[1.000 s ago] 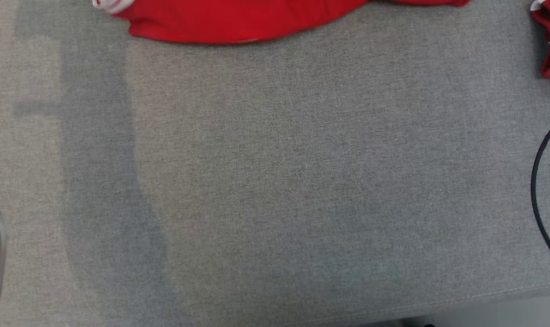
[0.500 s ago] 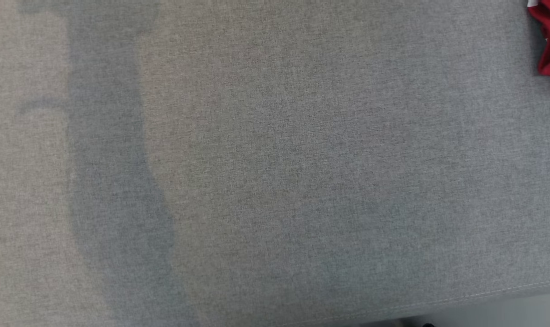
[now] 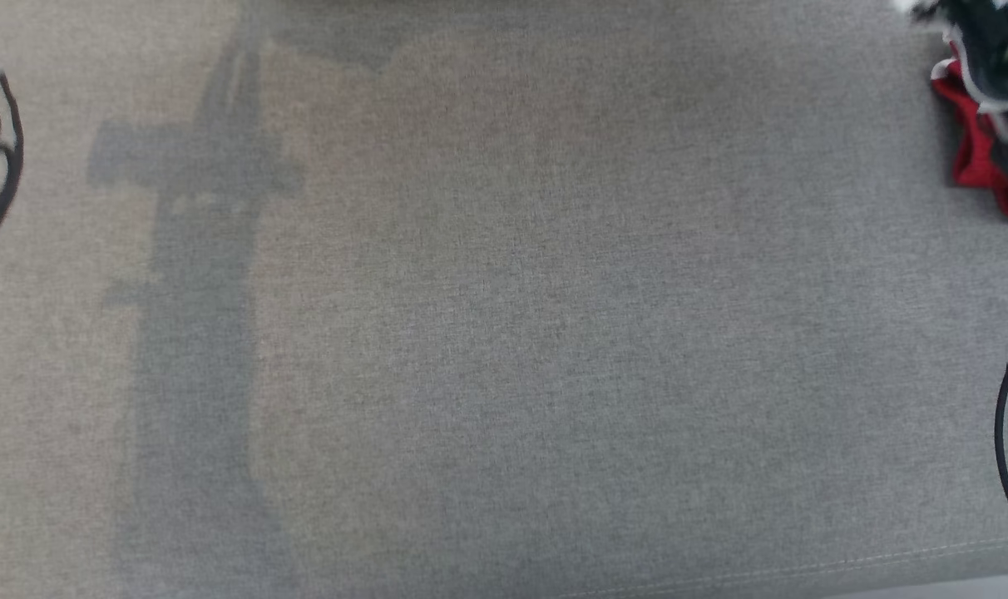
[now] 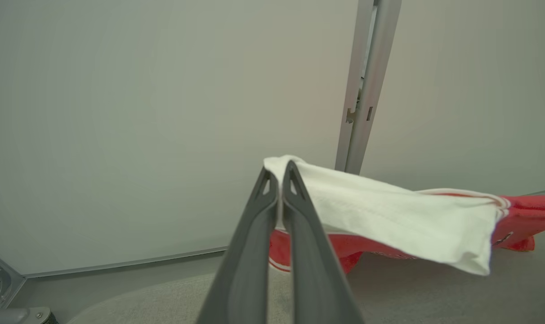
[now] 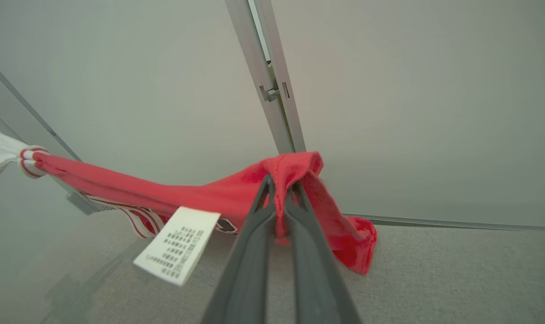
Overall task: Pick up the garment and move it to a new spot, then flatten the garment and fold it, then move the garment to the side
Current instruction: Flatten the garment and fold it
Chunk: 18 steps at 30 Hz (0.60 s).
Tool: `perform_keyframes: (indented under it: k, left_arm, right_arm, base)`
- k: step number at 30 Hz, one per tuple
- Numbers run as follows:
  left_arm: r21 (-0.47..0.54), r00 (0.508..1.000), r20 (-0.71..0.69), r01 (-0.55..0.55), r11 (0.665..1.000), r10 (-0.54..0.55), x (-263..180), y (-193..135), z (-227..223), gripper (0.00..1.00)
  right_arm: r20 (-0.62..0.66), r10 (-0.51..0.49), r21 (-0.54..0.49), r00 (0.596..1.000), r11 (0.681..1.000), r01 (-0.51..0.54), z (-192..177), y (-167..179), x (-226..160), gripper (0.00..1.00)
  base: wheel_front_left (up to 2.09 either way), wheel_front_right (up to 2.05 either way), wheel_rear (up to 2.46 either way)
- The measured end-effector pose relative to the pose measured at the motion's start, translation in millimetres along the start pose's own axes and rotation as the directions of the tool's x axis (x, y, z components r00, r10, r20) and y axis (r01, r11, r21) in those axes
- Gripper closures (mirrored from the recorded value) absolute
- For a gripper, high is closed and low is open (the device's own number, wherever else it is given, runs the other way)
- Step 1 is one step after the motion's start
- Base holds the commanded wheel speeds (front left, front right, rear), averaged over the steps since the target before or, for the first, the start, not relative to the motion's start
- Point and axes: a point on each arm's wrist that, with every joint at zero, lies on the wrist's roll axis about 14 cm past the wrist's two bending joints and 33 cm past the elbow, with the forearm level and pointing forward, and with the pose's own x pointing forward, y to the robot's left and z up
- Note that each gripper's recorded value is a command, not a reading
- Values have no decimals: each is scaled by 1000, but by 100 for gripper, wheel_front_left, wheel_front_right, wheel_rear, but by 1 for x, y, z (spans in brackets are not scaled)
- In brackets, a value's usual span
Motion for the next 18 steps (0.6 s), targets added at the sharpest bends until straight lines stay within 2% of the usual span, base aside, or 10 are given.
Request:
perform_keyframes:
  k: [4, 7, 9, 12, 16, 18]
  left_arm:
    - [20, 988, -157, 15, 1000, -11, -42, 7, -35, 100]
    - [24, 943, -330, 45, 999, -34, -79, 6, -68, 100]
    - [18, 895, -442, 72, 997, -56, -105, 2, -88, 100]
    - [-17, 788, -606, 121, 993, -106, -153, -8, -118, 100]
    - [-49, 670, -725, 178, 983, -157, -202, -19, -131, 100]
    - [-88, 596, -780, 198, 976, -191, -228, -27, -138, 100]
  right_arm:
    - [-191, 26, 2, 981, 1000, -27, -49, 13, -38, 100]
    - [-313, 40, -13, 949, 999, -46, -77, 21, -68, 100]
    - [-399, 48, -19, 916, 998, -61, -95, 27, -89, 100]
    - [-500, 52, -20, 864, 997, -72, -114, 33, -121, 100]
    - [-594, 29, -59, 804, 995, -80, -123, 30, -155, 100]
    - [-648, 12, -81, 761, 993, -85, -131, 28, -174, 100]
  base:
    - [0, 0, 0]
    - [0, 0, 0]
    - [0, 0, 0]
    - [0, 0, 0]
    - [0, 0, 0]
    - [0, 0, 0]
